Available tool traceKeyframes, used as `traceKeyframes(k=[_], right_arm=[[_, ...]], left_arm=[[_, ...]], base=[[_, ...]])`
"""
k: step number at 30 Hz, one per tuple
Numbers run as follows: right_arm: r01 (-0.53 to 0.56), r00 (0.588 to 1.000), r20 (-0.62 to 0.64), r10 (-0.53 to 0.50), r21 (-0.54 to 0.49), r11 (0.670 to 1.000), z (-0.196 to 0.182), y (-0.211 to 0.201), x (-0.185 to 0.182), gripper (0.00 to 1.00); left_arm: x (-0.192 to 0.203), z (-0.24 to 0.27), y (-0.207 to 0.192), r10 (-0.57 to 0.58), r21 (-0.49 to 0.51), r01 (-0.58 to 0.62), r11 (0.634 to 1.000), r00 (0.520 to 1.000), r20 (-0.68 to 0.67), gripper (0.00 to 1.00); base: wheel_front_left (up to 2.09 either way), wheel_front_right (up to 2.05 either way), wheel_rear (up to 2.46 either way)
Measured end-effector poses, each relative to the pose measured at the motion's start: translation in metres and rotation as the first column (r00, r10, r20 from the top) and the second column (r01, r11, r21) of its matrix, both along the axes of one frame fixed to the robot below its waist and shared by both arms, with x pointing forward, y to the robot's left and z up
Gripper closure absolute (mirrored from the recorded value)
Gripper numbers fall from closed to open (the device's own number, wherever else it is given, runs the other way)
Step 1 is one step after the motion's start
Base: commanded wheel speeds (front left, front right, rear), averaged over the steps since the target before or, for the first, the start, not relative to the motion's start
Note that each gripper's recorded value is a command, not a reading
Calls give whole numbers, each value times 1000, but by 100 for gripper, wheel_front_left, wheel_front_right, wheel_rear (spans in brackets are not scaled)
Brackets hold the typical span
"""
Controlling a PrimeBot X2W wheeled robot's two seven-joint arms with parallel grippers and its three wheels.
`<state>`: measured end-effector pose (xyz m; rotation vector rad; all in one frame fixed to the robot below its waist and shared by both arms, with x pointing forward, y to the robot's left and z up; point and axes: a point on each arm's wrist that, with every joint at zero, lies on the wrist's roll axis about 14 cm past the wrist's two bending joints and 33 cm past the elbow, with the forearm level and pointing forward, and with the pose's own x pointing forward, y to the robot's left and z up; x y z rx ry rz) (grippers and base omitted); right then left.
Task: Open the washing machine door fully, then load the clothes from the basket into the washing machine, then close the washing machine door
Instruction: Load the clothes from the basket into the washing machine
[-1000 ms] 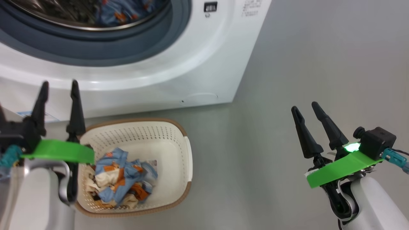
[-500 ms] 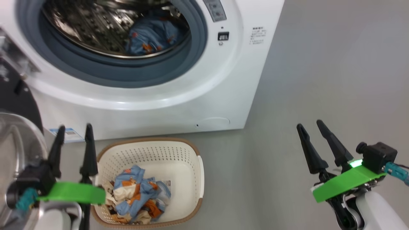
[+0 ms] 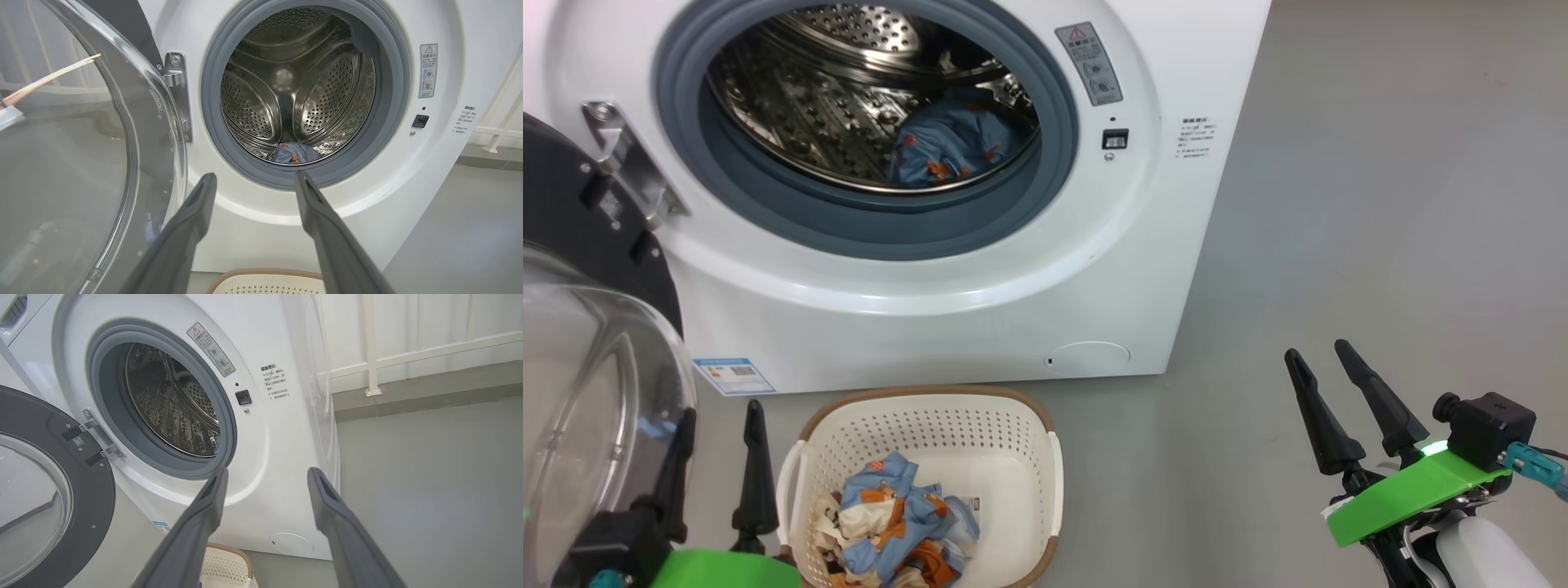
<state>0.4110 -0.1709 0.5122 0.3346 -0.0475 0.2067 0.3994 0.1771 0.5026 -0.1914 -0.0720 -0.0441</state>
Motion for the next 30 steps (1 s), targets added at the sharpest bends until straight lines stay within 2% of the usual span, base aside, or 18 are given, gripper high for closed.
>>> traceKeyframes(k=[10,30], right_arm=[[-11,1000,2,11,1,1000,1,3,-5,0],[-3,1000,-6,3,-2,1000,-2,-1,-8,0]], left_arm=[[-15,4,9,52,-46,-52,998,999,7,0],[-16,4,4,50,-55,-49,997,999,10,0]], base=[[0,0,0],[0,0,0]])
